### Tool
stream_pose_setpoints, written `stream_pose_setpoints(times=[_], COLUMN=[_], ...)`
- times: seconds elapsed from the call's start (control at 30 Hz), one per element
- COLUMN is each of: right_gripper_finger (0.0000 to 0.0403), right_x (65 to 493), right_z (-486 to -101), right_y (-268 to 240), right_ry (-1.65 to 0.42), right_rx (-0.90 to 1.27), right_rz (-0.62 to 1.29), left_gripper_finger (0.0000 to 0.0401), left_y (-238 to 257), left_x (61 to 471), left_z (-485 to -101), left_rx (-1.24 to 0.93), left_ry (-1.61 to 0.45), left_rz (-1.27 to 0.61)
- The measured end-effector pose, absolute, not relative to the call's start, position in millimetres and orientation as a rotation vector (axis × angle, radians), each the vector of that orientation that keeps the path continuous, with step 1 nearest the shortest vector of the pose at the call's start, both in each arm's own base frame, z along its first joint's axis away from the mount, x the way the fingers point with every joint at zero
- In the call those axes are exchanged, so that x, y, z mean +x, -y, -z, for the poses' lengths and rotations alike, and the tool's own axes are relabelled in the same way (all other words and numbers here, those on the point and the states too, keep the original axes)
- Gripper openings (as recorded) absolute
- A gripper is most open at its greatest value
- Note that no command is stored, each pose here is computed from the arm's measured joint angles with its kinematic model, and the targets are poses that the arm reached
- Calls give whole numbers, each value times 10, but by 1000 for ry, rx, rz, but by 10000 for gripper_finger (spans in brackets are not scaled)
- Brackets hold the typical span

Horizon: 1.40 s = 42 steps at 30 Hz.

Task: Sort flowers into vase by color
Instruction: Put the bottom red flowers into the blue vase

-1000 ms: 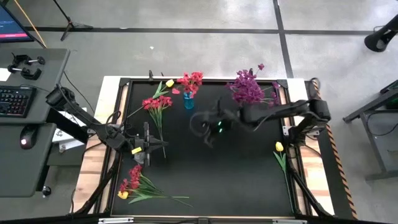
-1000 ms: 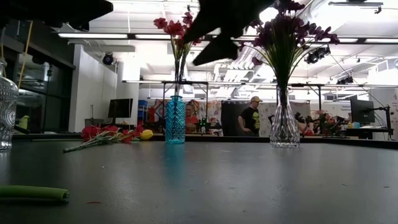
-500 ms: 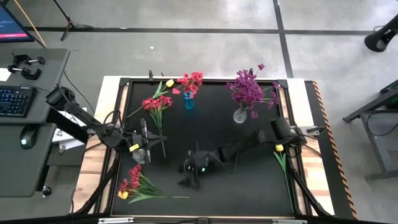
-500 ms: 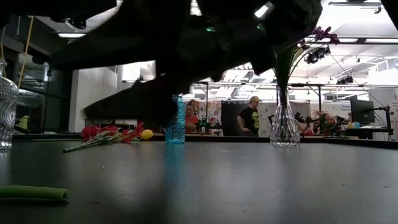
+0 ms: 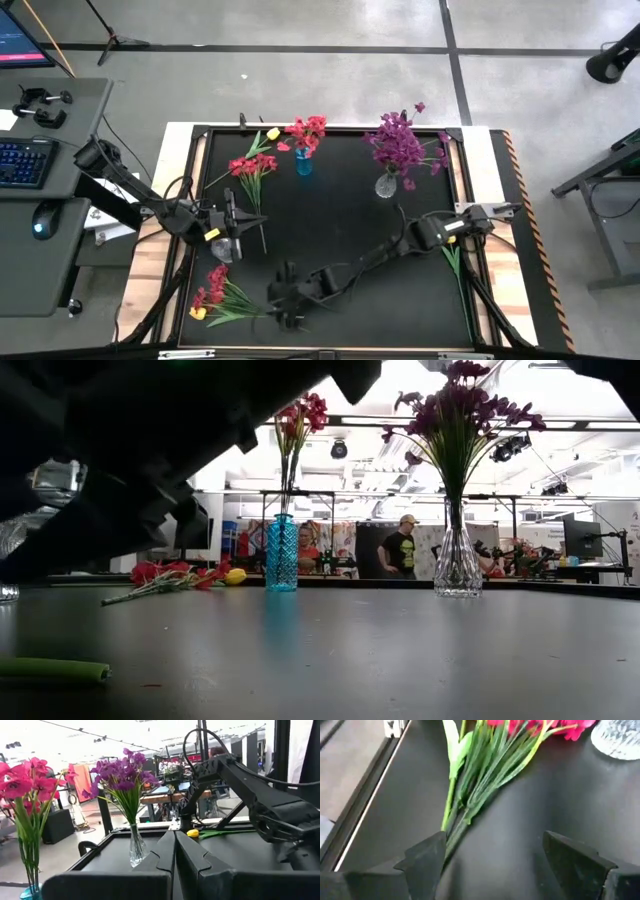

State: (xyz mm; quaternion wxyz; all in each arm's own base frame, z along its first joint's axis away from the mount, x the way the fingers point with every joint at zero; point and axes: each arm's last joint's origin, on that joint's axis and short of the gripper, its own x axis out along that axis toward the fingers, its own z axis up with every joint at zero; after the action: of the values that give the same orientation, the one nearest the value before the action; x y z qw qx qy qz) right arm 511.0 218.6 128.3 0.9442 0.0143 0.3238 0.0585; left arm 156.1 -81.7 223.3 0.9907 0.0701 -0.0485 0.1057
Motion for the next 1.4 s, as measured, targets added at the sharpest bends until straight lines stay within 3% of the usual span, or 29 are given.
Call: stream_pose_setpoints(times=[0.33, 0.93, 1.4], right_gripper_finger=[288, 246, 173], right_x=[5088, 5056, 5082], right_z=[-1328, -1128, -1022], right_y=[-2360, -2510, -2489], right_ry=[-640, -590, -590], right_rx=[207, 83, 71], right_rz=[-98, -61, -59], left_gripper_finger=[0, 0, 0], left_y=[827, 821, 814], left_x=[1533, 1527, 1526], left_z=[-2240, -2249, -2244], left_rx=[128, 118, 119], left_ry=[92, 95, 87], left_rz=[-266, -269, -294])
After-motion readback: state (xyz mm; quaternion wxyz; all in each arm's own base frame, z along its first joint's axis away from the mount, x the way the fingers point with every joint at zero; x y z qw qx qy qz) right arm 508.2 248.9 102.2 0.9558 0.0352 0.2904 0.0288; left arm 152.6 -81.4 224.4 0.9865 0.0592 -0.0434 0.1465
